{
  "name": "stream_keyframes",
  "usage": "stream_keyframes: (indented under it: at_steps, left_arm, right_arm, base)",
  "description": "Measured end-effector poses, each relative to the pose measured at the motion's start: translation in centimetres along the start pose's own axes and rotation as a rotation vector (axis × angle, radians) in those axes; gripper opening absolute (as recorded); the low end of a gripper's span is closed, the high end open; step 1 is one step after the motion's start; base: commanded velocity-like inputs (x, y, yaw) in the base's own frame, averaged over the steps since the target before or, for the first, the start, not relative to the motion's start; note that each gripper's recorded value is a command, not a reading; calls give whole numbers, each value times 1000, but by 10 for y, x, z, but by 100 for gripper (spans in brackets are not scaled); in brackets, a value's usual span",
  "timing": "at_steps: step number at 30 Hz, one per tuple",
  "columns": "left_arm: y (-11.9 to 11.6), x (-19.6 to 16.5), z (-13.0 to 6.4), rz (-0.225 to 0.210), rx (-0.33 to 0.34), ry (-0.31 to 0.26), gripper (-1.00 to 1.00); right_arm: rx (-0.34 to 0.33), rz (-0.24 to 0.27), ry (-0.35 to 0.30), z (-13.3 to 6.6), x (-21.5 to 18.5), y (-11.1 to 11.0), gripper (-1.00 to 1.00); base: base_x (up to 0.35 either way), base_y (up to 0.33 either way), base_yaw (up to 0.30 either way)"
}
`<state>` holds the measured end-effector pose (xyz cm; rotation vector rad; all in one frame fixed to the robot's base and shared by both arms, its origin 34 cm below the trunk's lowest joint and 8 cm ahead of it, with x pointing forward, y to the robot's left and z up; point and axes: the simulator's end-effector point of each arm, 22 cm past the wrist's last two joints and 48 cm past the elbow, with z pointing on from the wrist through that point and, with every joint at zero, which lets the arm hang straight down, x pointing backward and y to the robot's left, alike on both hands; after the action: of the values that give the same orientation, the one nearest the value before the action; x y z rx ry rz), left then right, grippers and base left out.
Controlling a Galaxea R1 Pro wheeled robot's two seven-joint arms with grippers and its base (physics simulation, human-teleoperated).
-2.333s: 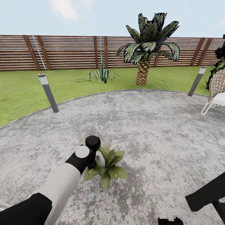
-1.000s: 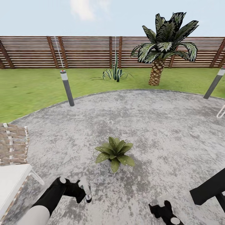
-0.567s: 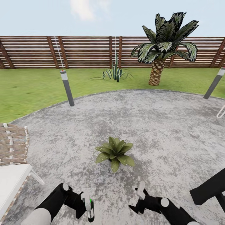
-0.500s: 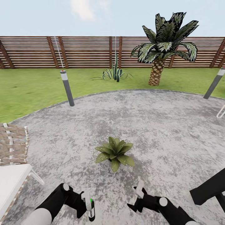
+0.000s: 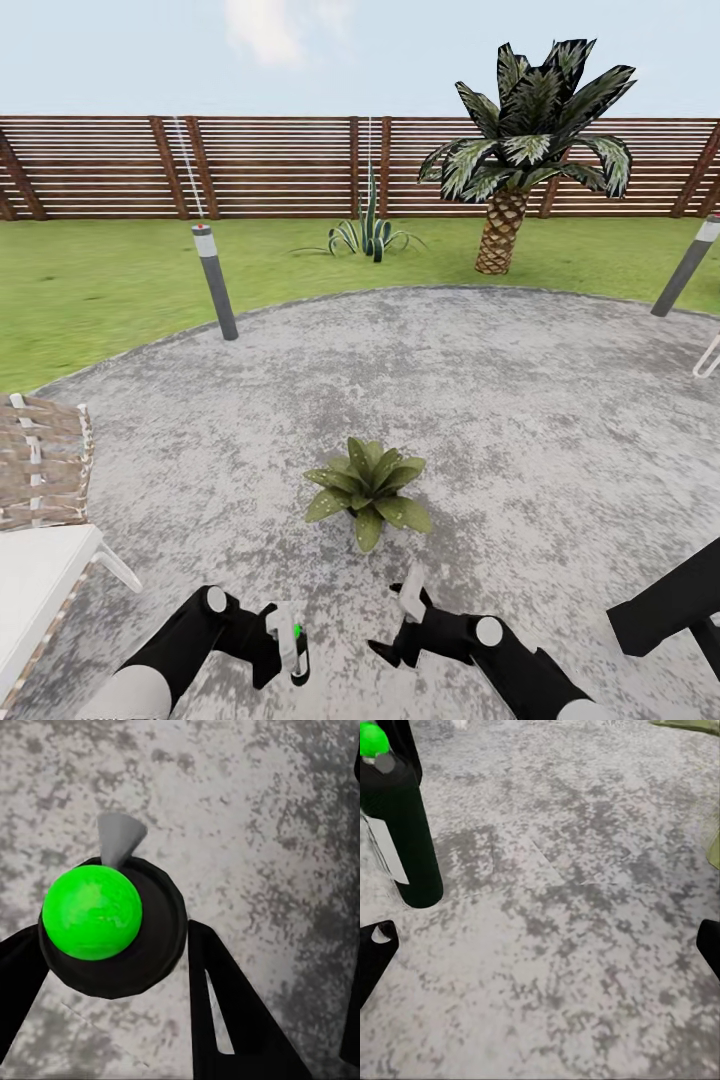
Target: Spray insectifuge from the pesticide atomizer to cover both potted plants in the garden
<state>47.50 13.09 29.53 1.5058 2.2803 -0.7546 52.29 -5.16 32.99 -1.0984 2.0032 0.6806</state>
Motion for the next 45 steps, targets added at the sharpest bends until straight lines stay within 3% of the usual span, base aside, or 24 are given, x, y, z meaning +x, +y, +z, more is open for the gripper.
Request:
stream_keyframes:
  at_steps: [4,5,9,10,15,20,27,29,33,41,45]
  left_arm:
    - [6,-5,0,33,-23,-1,-100]
    - [10,9,0,94,-35,66,-100]
    - [11,9,-1,106,-36,76,-100]
    - [12,9,-1,109,-35,78,-100]
    - [4,11,2,161,-4,110,-100]
    - [-3,3,4,200,24,86,-100]
    - [-21,-35,17,210,77,37,-100]
    - [-23,-40,20,212,80,30,-100]
    - [-22,-48,21,215,77,22,-100]
    - [-16,-53,18,219,65,15,-100]
    - [-14,-63,16,205,62,-18,-100]
  right_arm:
    - [-21,-16,-14,1,-9,3,100]
    - [-175,-75,-59,-2,-36,32,100]
    - [-219,-131,-54,-4,-43,40,100]
    - [-220,-143,-58,-4,-47,40,-100]
    - [-225,-137,-40,-4,-49,39,-100]
    - [-227,-142,-42,-5,-52,39,-100]
    - [-224,-145,-49,-3,-57,39,-100]
    - [-225,-124,-35,-1,-59,41,-100]
    - [-228,-98,-17,2,-58,43,-100]
    - [-224,-110,-31,2,-67,42,-100]
    - [-224,-110,-32,2,-67,42,-100]
  base:
    - [0,0,0]
    - [0,0,0]
    - [0,0,0]
    - [0,0,0]
    - [0,0,0]
    - [0,0,0]
    - [0,0,0]
    - [0,0,0]
    - [0,0,0]
    - [0,0,0]
    - [0,0,0]
